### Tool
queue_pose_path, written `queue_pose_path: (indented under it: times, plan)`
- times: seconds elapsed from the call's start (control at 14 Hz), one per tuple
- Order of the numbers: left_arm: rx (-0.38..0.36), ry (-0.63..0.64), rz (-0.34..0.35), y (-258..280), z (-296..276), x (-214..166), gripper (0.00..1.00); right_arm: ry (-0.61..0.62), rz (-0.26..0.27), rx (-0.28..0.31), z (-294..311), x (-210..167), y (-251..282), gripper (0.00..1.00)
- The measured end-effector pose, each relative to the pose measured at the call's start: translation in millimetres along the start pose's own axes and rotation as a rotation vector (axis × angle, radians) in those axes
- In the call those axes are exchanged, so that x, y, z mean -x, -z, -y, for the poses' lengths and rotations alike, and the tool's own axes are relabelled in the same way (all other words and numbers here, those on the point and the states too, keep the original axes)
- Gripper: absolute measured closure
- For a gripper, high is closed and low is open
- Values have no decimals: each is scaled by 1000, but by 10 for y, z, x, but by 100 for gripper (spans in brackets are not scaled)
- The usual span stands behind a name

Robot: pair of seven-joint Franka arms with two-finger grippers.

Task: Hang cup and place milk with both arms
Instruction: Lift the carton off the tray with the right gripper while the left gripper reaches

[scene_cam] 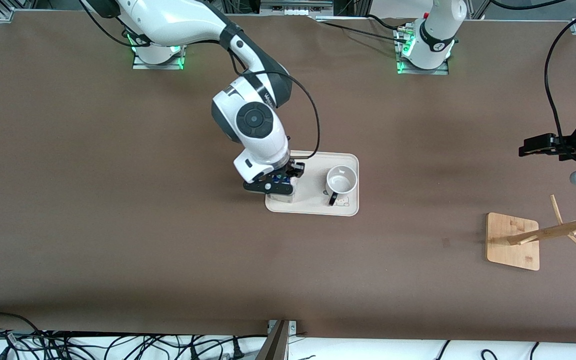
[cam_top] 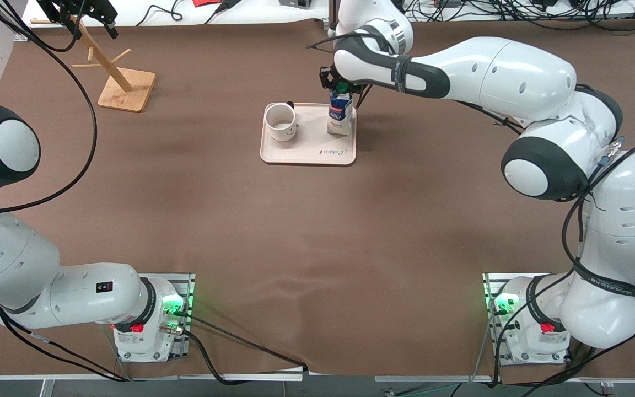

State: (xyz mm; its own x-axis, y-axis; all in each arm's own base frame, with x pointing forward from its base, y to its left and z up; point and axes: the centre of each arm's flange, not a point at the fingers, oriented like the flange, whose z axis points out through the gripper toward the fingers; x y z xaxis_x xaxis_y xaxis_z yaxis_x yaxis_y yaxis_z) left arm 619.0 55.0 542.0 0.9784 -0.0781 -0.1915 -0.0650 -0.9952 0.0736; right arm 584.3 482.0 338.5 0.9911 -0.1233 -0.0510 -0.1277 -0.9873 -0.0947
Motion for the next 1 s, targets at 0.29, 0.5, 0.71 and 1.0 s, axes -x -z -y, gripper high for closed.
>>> queue_pose_path:
  times: [0.29, 0.5, 0.71, 1.0]
  plan:
    - [5, 3, 12, -60, 20, -7, 0, 107, 60, 9, -706, -546, 584, 64]
    - [34, -23, 43, -175, -130, -22, 0, 210, 135, 16, -1584, -904, 1058, 64]
    - [38, -127, 91, -428, -790, -134, 0, 270, 171, 30, -2322, -1051, 1181, 64]
    - [20, -198, 79, -858, -1482, -421, 0, 296, 211, 53, -3243, -1127, 936, 64]
